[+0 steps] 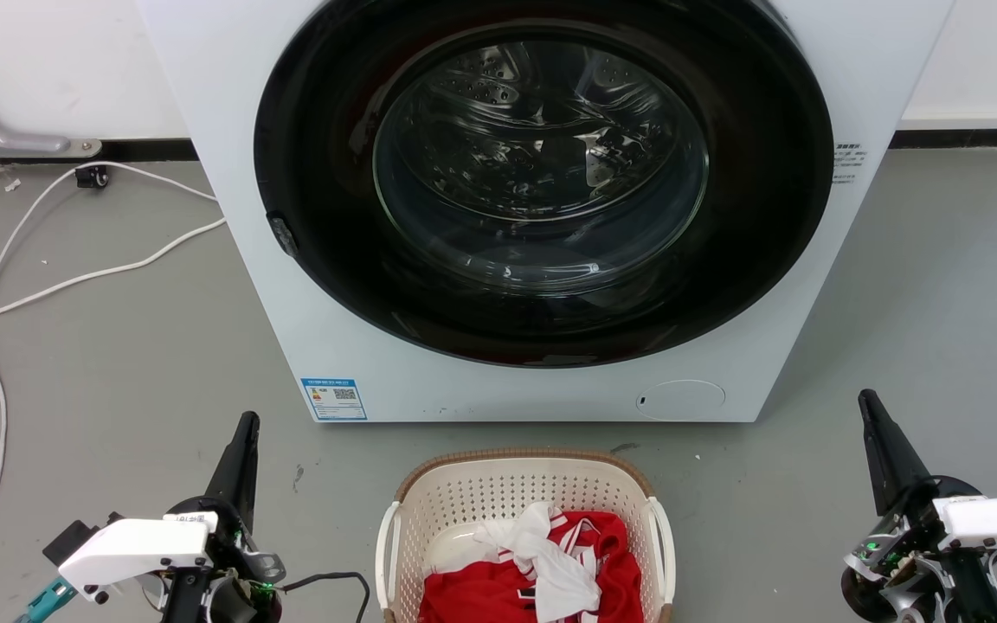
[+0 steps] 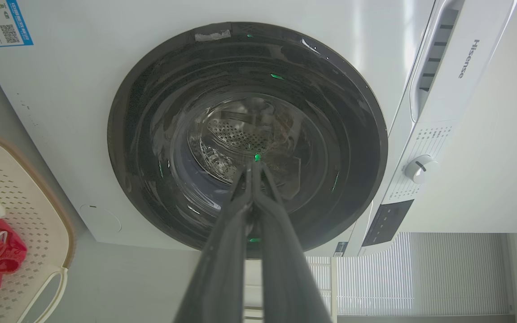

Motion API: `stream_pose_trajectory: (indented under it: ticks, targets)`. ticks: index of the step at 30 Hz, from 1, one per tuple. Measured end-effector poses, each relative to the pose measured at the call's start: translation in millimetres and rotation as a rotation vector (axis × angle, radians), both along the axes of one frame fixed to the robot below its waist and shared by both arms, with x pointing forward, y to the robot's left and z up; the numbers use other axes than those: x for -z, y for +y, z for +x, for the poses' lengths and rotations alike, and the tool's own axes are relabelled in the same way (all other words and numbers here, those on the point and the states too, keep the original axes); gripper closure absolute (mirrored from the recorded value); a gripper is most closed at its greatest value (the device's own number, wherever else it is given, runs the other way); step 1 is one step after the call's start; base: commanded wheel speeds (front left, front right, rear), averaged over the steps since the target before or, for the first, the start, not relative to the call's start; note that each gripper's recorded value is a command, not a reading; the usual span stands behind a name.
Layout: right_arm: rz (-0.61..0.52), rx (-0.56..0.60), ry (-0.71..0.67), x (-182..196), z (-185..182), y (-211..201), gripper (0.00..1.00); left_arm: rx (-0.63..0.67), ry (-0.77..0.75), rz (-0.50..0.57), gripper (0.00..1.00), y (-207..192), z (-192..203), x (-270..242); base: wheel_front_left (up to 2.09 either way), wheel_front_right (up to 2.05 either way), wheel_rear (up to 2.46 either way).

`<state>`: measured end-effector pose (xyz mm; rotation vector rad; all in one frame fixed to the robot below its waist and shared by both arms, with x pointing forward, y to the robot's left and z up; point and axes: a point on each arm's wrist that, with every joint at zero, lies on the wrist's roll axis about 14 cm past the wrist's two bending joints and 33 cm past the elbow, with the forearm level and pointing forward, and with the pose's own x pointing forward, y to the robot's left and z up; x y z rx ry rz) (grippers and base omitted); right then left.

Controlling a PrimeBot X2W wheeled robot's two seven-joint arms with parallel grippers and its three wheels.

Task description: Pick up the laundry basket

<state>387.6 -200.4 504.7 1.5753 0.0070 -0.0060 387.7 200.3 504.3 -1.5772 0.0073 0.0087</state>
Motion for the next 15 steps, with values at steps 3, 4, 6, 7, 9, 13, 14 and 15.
stream_pose_trajectory:
  ticks: [3,4,6,7,9,13,14,15]
  targets:
    - [-0.002,0.0,0.0,0.1,0.0,0.0,1.0,0.0,0.0,0.002,1.0,0.0,0.0,0.1,0.0,0.0,0.0]
    - [-0.002,0.0,0.0,0.1,0.0,-0.1,1.0,0.0,0.0,0.002,1.0,0.1,0.0,0.1,0.0,0.0,0.0]
    - [-0.002,0.0,0.001,0.2,0.0,0.0,1.0,0.0,0.0,0.002,1.0,0.1,0.0,0.1,0.0,0.0,0.0]
    - [-0.002,0.001,0.0,0.1,0.0,-0.1,1.0,0.0,0.0,0.002,1.0,0.1,0.0,0.1,0.0,0.0,0.0]
    - [-0.002,0.001,0.0,0.1,0.0,-0.1,1.0,0.0,0.0,0.003,1.0,0.0,0.0,0.1,0.0,0.0,0.0]
    - [-0.001,0.001,0.0,0.1,0.0,-0.2,1.0,0.0,0.001,0.002,1.0,0.0,0.0,0.1,0.0,0.0,0.0]
    - [-0.001,0.001,0.0,0.1,0.0,-0.1,1.0,0.0,0.0,0.002,1.0,0.1,0.0,0.1,0.0,0.0,0.0]
    - [-0.002,0.001,0.0,0.1,0.0,-0.2,1.0,0.0,0.0,0.002,1.0,0.0,0.0,0.1,0.0,0.0,0.0]
